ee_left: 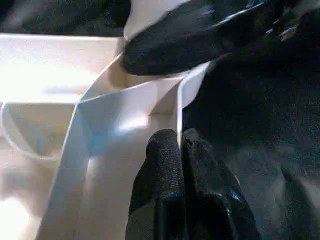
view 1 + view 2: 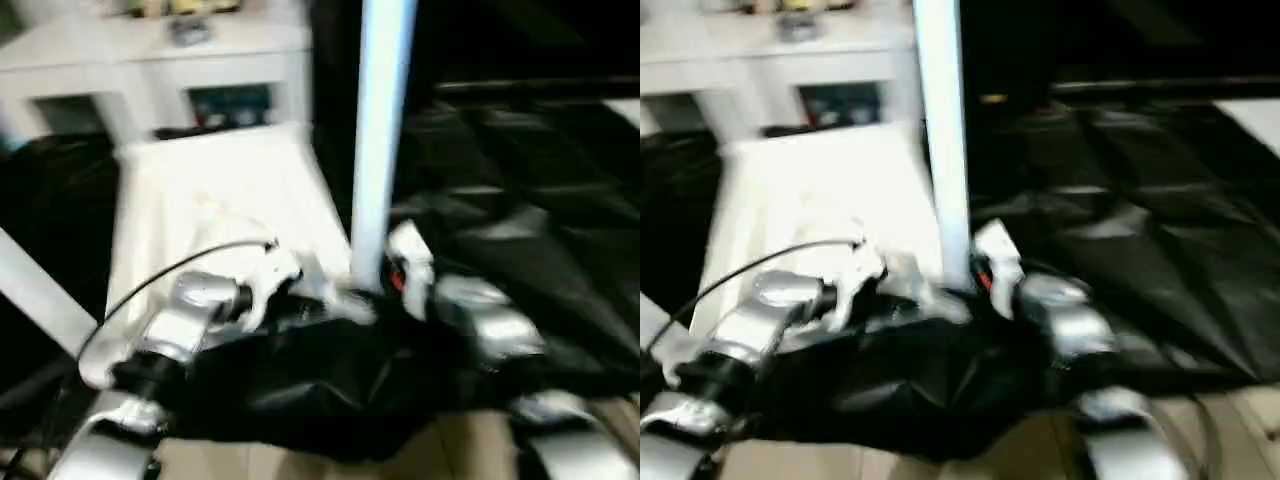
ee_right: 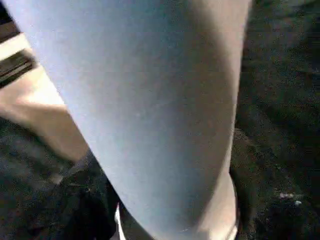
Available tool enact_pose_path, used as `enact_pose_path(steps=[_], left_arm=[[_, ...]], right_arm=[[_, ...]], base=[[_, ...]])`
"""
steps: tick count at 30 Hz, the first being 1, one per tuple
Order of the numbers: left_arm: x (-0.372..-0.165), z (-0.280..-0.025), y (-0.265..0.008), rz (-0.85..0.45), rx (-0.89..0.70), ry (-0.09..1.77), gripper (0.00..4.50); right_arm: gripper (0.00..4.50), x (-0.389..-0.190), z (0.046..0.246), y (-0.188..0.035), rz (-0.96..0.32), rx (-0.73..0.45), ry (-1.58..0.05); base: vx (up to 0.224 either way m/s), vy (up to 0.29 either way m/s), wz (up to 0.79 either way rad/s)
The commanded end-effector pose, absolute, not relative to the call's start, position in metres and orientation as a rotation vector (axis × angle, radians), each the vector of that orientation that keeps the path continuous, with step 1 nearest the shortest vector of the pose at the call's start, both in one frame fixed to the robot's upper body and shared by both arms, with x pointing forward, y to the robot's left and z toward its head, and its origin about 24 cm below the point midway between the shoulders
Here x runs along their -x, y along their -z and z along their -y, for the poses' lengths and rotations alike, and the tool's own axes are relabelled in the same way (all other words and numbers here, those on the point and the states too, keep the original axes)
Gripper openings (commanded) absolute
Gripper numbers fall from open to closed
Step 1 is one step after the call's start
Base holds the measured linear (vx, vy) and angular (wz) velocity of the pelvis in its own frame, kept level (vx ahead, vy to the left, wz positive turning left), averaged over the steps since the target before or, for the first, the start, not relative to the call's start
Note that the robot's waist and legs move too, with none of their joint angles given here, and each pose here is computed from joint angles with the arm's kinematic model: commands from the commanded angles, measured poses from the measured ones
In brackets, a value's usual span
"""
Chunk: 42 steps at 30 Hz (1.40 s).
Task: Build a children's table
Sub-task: Rotate leg to tighten
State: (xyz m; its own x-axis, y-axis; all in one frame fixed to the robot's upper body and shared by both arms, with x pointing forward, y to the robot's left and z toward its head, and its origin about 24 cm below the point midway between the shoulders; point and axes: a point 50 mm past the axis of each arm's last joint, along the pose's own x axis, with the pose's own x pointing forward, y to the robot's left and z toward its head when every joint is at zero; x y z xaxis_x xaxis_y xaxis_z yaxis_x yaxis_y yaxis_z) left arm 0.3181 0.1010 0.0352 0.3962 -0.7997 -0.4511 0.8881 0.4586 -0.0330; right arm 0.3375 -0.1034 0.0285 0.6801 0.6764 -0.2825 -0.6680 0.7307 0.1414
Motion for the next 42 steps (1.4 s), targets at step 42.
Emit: enact_pose_path(steps=[42], left_arm=[[-0.309, -0.103, -0.044, -0.446, -0.292, 1.372, 0.00]], right_arm=[[2.83, -0.284, 0.081, -0.029, -0.463, -0.014, -1.618]], base=[[0.000, 0.000, 0.00]])
